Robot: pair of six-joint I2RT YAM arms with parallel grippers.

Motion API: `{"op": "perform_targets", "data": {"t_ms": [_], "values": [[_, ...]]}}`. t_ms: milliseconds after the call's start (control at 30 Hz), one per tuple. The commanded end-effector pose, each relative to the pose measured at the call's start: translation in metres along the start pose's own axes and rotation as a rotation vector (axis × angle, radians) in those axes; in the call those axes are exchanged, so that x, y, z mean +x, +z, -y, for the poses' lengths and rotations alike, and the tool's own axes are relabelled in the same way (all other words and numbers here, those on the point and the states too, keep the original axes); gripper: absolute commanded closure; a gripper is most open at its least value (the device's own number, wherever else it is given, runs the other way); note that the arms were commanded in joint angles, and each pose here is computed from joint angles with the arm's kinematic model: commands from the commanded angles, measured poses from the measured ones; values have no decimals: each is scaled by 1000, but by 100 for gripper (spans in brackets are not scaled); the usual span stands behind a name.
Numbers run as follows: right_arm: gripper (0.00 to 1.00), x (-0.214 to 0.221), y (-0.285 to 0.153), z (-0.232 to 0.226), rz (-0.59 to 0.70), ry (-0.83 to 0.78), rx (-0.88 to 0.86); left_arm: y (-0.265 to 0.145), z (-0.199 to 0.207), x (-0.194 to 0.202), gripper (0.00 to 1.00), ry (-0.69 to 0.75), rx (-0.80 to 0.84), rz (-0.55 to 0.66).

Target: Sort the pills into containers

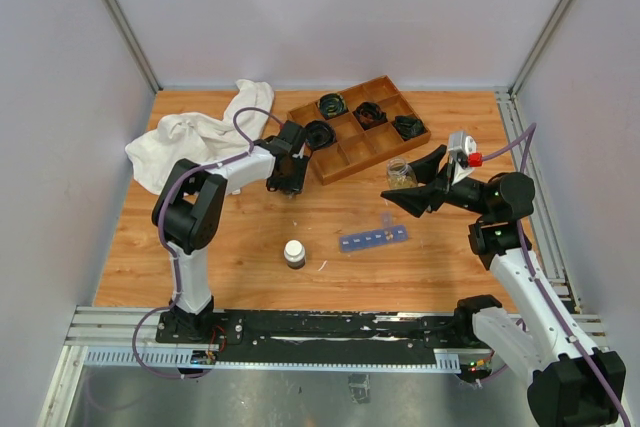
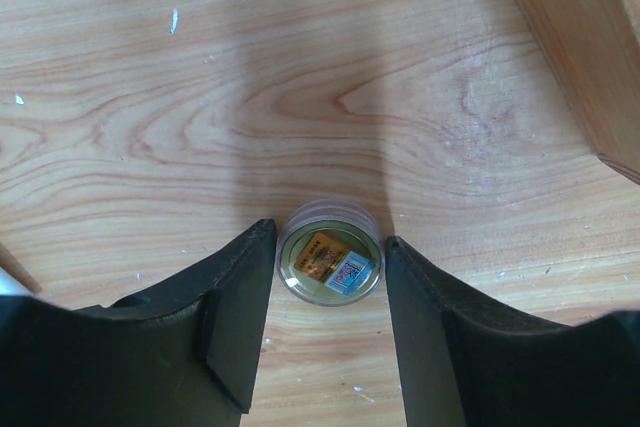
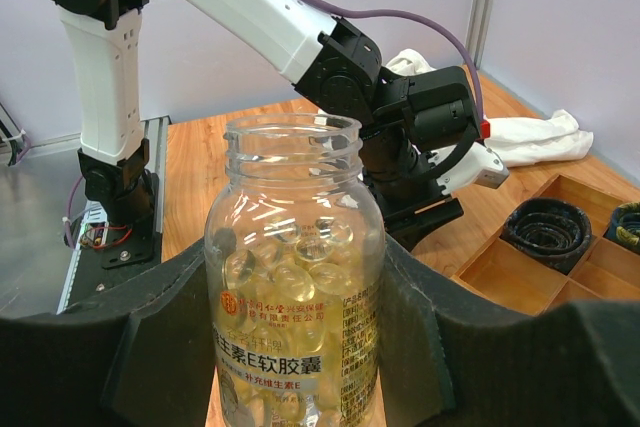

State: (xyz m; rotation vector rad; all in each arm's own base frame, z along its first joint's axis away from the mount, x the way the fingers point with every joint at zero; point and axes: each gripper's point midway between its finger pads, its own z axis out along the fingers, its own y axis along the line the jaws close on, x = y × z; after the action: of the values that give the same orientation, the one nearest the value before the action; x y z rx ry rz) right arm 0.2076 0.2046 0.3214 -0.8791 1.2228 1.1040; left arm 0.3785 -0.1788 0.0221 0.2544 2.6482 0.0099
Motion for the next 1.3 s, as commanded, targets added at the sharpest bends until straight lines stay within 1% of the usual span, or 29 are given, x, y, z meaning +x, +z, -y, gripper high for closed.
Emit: {"op": "perform_targets", "data": {"t_ms": [0,133,267,333,567,700,867,967,1133,1267], "values": [[93,-7,1,-2,12,-33,-13,2,1,0,46,11,8,-12],[93,-7,1,-2,13,-33,-13,4,4,1,52,18,25,-15],[93,-7,0,-1,12,-33,-11,4,6,2,62,25,40,-13],[93,-7,0,-2,12,-32,-13,1,5,2,64,26,46,-3],[94,-5,0,0,9,-31,-13,-15,9,-5,65,6,86,52],[93,-3,0,-2,3,-38,-26,-38,18,-17,65,-17,157,121],[93,-3,0,-7,-11,-54,-60,-79,43,-34,65,-27,341,223],[93,-1,0,-8,-27,-64,-78,-109,63,-40,65,-35,486,283],[93,2,-2,-13,-65,-96,-115,-189,103,-42,66,-43,842,416],[93,7,-5,-18,-120,-137,-151,-250,136,-25,66,4,1125,481]]}}
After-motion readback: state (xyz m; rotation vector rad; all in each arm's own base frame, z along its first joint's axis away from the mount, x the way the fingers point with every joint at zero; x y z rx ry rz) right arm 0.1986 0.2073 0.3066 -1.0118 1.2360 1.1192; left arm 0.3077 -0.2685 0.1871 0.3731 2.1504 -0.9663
